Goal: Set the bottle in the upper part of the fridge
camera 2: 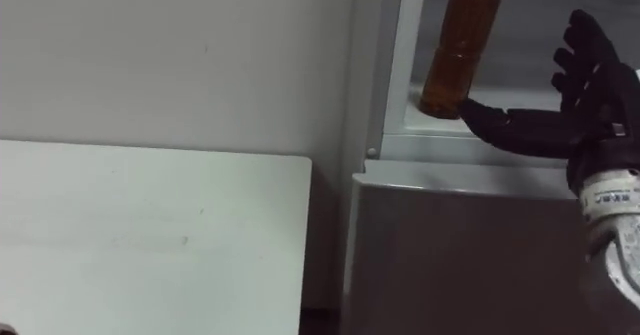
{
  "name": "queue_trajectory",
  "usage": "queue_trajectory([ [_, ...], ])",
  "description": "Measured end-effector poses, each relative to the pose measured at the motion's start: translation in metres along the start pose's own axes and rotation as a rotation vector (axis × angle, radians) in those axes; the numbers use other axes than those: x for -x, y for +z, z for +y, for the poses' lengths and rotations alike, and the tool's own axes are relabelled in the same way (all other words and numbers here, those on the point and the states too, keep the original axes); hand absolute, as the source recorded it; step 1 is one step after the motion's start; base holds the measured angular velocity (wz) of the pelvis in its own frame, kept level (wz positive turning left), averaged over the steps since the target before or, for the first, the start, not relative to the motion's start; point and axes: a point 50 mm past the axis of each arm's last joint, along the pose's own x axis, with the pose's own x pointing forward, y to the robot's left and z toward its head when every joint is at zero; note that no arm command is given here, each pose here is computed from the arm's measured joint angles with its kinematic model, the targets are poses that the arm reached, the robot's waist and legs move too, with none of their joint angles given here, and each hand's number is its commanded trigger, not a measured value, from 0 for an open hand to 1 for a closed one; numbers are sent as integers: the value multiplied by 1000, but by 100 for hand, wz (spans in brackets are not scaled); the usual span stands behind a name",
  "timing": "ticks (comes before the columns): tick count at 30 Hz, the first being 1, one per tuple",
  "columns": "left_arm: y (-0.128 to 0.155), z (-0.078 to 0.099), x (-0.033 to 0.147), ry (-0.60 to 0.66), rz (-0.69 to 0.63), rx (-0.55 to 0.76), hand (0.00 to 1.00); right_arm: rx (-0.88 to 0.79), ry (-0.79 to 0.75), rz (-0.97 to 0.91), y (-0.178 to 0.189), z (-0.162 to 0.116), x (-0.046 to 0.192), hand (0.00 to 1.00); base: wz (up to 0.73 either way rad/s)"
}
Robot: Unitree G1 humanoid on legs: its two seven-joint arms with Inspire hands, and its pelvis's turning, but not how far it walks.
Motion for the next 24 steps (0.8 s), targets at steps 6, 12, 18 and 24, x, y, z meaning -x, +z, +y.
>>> queue_trajectory([
  [6, -5, -3, 1, -10, 17, 7, 0, -35, 12, 19, -6, 2, 19, 0, -3],
  [12, -19, -10, 3, 11, 55, 0, 0, -214, 7, 98, -22, 4, 43, 0, -10],
  [18, -24, -20, 6, -12, 66, -46, 0, -428, 35, 139, -32, 14, 65, 0, -8],
  [24, -21, -28, 8, -20, 31, -45, 0, -496, -17, 155, -45, 9, 85, 0, -5],
])
